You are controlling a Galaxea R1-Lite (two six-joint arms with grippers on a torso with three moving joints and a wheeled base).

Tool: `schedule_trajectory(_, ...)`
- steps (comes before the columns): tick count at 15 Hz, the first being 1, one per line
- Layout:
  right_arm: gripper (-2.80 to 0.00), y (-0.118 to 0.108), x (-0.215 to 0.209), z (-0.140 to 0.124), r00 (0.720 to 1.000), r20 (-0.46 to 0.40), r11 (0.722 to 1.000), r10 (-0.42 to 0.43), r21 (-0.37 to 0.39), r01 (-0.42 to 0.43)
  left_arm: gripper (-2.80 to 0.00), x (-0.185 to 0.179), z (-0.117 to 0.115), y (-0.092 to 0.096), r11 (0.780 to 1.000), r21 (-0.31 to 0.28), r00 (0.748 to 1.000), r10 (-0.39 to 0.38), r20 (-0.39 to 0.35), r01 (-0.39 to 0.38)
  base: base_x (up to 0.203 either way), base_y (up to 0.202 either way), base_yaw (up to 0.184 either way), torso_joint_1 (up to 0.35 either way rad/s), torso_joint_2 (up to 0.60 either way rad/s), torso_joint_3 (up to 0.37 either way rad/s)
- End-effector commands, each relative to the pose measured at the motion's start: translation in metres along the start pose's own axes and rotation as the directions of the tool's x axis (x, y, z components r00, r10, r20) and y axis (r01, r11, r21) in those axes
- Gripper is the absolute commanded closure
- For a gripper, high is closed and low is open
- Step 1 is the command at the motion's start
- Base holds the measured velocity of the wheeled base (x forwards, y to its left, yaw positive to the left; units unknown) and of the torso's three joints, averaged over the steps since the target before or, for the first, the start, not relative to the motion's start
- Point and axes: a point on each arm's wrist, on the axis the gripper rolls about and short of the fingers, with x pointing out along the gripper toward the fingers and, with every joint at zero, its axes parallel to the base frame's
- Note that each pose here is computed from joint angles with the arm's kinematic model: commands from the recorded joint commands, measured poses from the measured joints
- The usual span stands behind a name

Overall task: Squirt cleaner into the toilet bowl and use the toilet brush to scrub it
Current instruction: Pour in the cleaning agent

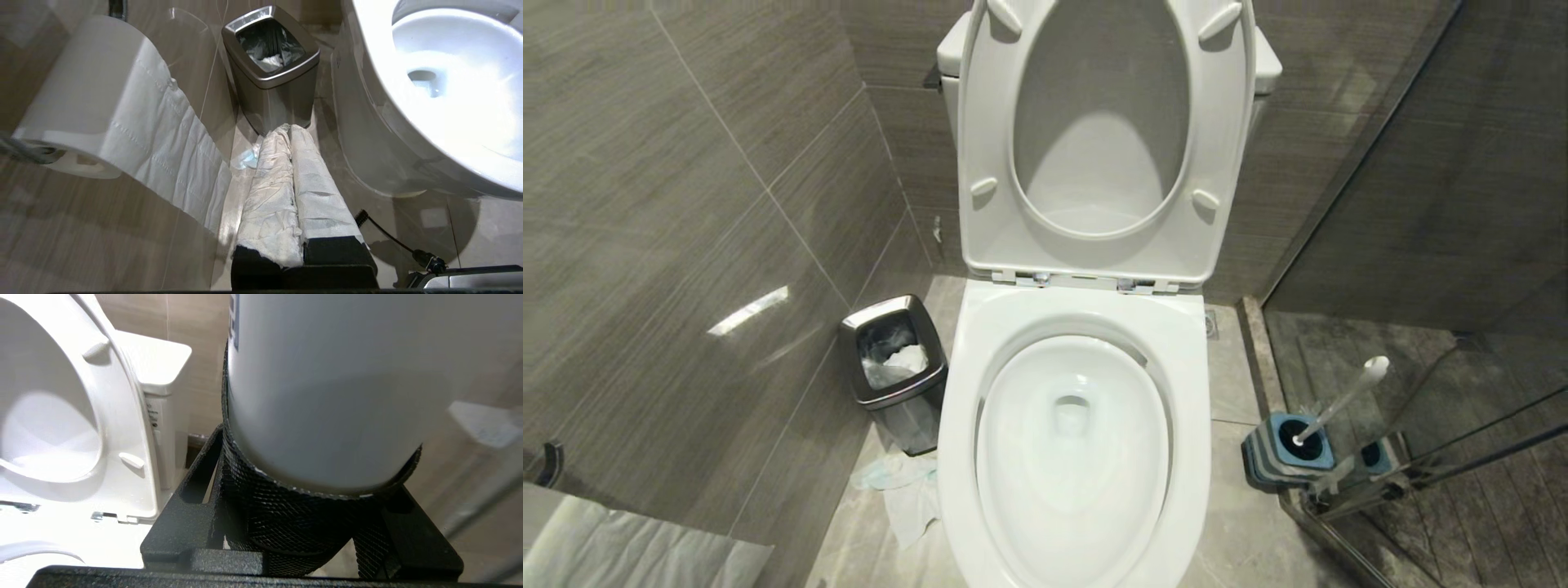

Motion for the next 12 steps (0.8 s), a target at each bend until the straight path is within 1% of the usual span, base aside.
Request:
schedule_trajectory(1,0.0,0.001,0.001,-0.004,1.0,-0.012,1.0,0.001,-0.004,-0.001,0.0,0.0,0.0,0.0,1.0,0.001,1.0,0.0,-0.001,0.0,0.0,0.0,0.0,0.002,0.0,0.197)
schedule_trajectory(3,0.0,0.001,0.001,-0.006,1.0,-0.021,1.0,0.003,-0.006,-0.003,0.0,0.0,0.0,0.0,1.0,0.001,1.0,0.0,-0.001,0.0,0.0,0.0,0.0,0.004,0.0,0.199)
schedule_trajectory(5,0.0,0.002,0.001,-0.017,0.998,-0.058,1.0,0.002,-0.027,-0.003,0.0,0.0,0.0,0.0,1.0,0.001,1.0,0.0,0.0,0.0,0.0,0.0,0.0,0.001,0.0,0.098)
schedule_trajectory(6,0.0,0.004,0.0,-0.026,0.996,-0.087,0.999,0.005,-0.048,-0.009,0.0,0.0,0.0,0.0,1.0,0.002,1.0,-0.002,-0.001,0.002,0.0,0.0,0.0,0.002,0.0,0.04)
schedule_trajectory(8,0.0,0.006,-0.002,-0.041,0.991,-0.135,0.991,0.016,-0.13,-0.033,0.0,0.0,0.0,0.0,1.0,0.002,1.0,-0.002,-0.001,0.002,0.0,0.0,0.0,0.0,0.0,0.0)
schedule_trajectory(9,0.0,0.008,-0.002,-0.048,0.987,-0.157,0.989,0.027,-0.138,-0.049,0.0,0.0,0.0,0.0,1.0,0.002,1.0,-0.001,0.0,0.001,0.0,0.0,0.0,0.0,0.0,0.0)
schedule_trajectory(12,0.0,0.018,0.007,-0.057,0.976,-0.19,0.986,0.112,-0.103,-0.133,0.0,0.0,0.0,0.0,1.0,0.004,1.0,-0.001,0.0,0.001,0.0,0.0,0.0,0.0,0.0,0.0)
